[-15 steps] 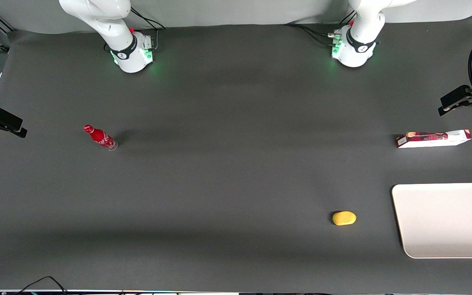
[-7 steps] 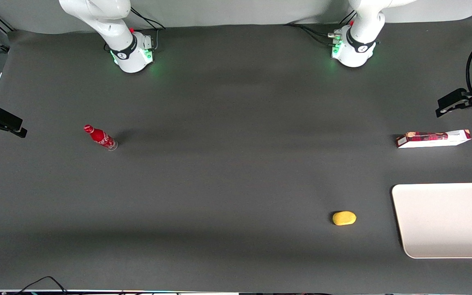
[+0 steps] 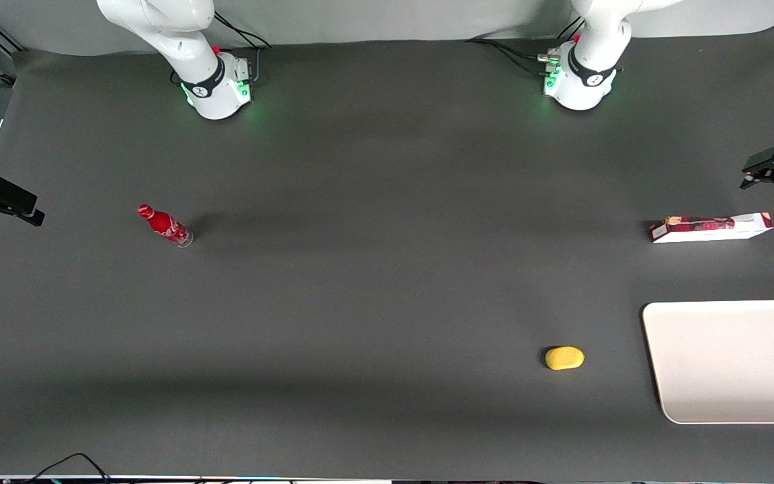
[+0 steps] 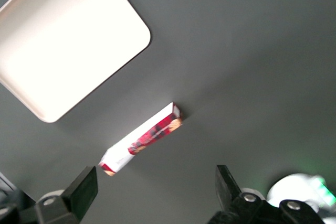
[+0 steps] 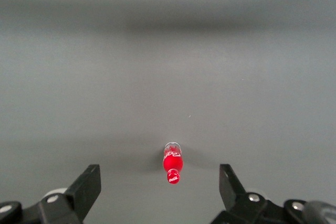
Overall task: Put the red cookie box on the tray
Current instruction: 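Move the left gripper over the red plaid shortbread box, fingers open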
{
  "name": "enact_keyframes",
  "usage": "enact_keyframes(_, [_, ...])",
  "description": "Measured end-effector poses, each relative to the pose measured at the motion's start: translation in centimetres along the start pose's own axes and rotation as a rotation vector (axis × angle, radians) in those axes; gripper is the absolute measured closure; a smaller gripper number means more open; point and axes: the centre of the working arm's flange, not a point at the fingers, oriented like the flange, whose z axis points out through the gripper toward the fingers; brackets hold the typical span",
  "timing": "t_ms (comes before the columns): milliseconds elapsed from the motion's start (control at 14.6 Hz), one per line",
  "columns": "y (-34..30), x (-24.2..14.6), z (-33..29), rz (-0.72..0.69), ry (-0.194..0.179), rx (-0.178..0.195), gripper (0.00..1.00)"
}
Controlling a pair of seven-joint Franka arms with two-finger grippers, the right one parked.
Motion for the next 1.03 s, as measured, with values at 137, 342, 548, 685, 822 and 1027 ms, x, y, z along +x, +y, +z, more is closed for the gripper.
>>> enact_keyframes(137, [-2.1, -1.5, 2.1, 0.162, 0.004, 0.000, 0.00])
enact_keyframes(342, [-4.9, -4.3, 5.8, 0.320, 0.013, 0.004, 0.00])
enact_keyframes(548, [-7.2, -7.3, 10.0, 0.454, 0.026, 0.022, 0.00])
enact_keyframes(685, [-8.0, -9.4, 13.6, 0.522, 0.029, 0.021, 0.00])
enact_keyframes(822, [-8.1, -11.2, 17.7, 0.577, 0.034, 0.021, 0.00])
enact_keyframes(1027, [-6.8, -12.5, 23.3, 0.641, 0.064, 0.046, 0.00])
